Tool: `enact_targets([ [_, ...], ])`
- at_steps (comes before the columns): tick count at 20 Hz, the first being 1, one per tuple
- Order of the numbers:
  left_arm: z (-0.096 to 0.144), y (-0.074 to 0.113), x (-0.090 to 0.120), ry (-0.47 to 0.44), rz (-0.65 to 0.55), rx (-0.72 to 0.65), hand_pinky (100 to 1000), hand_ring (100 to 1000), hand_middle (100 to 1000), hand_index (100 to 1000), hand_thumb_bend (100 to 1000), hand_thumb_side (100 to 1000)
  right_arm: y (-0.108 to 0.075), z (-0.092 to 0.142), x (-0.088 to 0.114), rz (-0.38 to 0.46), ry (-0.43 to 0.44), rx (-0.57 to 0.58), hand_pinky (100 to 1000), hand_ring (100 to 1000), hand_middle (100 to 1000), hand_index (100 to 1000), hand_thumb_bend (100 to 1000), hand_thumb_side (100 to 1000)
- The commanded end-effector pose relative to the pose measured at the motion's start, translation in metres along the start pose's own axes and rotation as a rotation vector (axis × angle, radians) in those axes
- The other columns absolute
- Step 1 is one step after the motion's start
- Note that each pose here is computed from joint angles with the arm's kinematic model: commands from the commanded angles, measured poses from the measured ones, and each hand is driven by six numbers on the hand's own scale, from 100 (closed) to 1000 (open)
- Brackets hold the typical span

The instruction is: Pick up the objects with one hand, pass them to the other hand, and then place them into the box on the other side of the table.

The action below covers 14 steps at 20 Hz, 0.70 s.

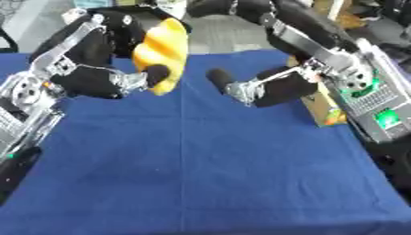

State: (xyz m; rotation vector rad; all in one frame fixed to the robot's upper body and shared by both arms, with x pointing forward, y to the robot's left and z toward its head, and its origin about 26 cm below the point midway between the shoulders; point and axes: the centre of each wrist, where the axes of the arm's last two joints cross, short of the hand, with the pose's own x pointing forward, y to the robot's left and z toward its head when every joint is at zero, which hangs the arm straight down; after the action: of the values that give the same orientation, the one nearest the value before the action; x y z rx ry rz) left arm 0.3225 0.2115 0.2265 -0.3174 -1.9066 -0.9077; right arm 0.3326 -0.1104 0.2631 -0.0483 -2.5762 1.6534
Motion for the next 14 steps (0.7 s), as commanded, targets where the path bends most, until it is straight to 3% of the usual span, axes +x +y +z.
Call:
enact_targets([
  [1, -0.002, 0.001, 0.009, -0.001, -0.024, -0.057, 415, 403, 384, 492, 479, 109, -0.004, -0.005, -0.001, 0.006, -0.019, 0.018, 830, 837, 834, 916, 216, 253],
  [14, -0.001, 0.0, 0.01, 0.047, -0.042, -0.154, 411, 400, 381, 492, 483, 109, 0.009, -0.009, -0.009, 0.004, -0.031, 0.1, 831, 847, 845, 922, 239, 198],
])
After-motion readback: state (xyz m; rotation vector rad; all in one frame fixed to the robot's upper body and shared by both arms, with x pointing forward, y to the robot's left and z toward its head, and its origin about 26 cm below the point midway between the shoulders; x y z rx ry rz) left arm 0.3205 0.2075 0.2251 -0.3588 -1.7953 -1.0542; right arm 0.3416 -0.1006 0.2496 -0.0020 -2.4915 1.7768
